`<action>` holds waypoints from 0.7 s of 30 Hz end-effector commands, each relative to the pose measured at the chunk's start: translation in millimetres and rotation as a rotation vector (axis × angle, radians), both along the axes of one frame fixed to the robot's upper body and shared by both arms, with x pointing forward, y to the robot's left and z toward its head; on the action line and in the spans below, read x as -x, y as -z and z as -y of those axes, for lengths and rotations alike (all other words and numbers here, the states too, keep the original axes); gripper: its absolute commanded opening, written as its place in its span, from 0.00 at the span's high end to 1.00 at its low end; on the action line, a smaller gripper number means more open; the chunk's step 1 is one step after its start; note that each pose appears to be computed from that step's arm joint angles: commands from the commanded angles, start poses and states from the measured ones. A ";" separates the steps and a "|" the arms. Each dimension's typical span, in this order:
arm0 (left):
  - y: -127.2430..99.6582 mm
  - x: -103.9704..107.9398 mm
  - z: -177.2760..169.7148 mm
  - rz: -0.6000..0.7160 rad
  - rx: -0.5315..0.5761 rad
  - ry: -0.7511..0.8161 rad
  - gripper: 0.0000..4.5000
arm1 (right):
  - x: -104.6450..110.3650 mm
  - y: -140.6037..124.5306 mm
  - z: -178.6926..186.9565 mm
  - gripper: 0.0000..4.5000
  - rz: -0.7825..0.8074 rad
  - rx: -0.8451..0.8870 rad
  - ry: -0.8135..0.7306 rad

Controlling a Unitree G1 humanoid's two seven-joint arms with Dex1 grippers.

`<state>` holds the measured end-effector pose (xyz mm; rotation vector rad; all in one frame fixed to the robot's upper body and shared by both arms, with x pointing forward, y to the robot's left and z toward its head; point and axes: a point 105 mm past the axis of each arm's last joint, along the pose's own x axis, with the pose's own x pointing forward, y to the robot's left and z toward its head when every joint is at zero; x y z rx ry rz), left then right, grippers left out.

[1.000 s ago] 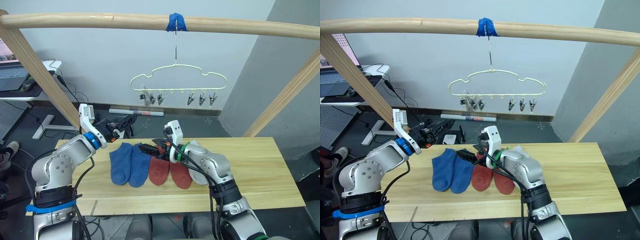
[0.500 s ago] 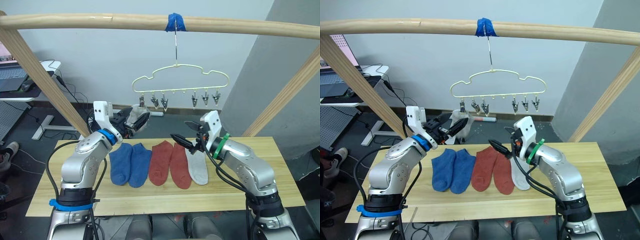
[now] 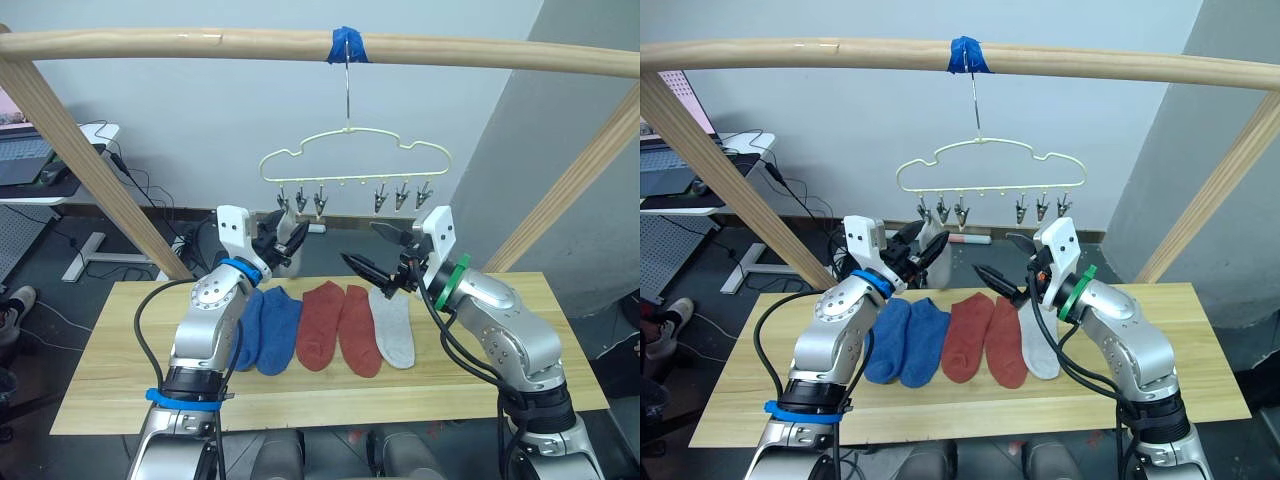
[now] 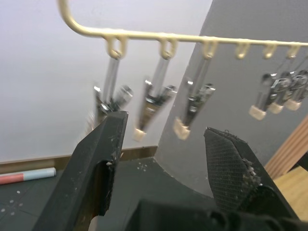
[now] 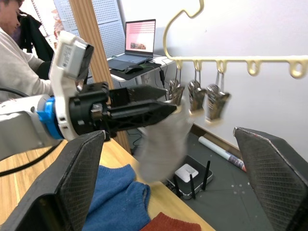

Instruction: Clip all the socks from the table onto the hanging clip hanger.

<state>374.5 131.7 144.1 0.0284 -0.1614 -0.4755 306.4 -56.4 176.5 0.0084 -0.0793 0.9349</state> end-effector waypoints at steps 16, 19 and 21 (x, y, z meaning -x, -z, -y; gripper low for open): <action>-16.5 -13.6 6.9 0.091 0.017 -0.013 0.37 | 7.1 -35.1 -5.5 0.00 0.114 -0.053 -0.053; -15.8 -14.1 6.6 0.091 0.015 -0.012 0.37 | 7.0 -36.7 -6.0 0.00 0.118 -0.056 -0.053; -15.6 -14.3 6.5 0.091 0.017 -0.012 0.37 | 7.3 -37.0 -6.2 0.00 0.119 -0.055 -0.054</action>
